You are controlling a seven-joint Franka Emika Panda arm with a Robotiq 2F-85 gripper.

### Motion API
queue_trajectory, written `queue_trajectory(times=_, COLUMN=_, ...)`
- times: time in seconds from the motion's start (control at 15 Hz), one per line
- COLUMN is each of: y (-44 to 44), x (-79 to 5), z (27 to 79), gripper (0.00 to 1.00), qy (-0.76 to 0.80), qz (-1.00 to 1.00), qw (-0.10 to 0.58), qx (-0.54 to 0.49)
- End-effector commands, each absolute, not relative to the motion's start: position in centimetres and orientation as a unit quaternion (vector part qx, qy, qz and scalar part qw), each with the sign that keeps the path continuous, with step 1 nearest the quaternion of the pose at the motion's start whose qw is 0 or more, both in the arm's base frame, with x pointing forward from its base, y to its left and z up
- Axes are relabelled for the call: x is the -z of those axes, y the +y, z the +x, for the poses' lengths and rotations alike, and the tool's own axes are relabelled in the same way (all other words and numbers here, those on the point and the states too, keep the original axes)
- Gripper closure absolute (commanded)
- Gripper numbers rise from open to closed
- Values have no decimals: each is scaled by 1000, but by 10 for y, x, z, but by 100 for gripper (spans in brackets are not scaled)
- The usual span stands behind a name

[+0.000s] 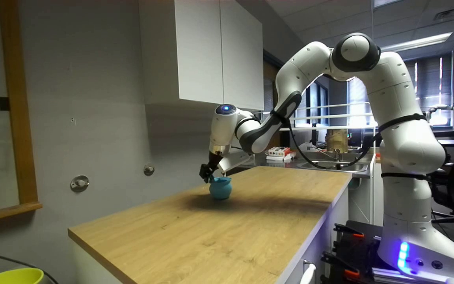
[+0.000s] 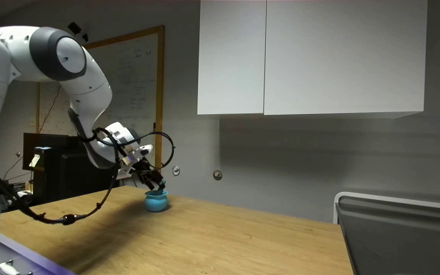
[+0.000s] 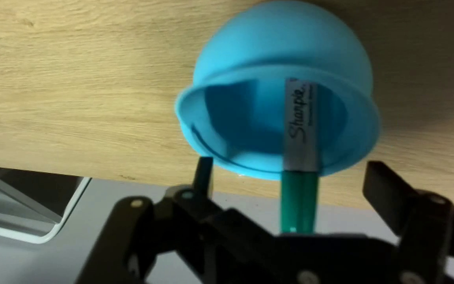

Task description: Put the marker in the bowl

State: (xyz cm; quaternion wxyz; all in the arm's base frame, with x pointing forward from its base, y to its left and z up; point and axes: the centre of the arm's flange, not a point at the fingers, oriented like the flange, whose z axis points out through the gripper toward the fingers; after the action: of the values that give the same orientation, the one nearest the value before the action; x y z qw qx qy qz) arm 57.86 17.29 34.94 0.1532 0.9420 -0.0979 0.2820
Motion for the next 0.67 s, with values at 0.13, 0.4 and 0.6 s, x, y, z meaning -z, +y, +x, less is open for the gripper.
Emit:
queue_trajectory(times=0.13, y=177, x=-351, z=579, gripper=0, qy=-104, qz=938, qw=148, qx=-296)
queue_trajectory(times=0.4, y=180, x=-361, z=572, gripper=0, qy=-97, qz=941, qw=144, qx=-292)
queue_trajectory(times=0.6, y=184, x=-374, z=562, gripper=0, qy=-93, qz=943, qw=137, qx=-288)
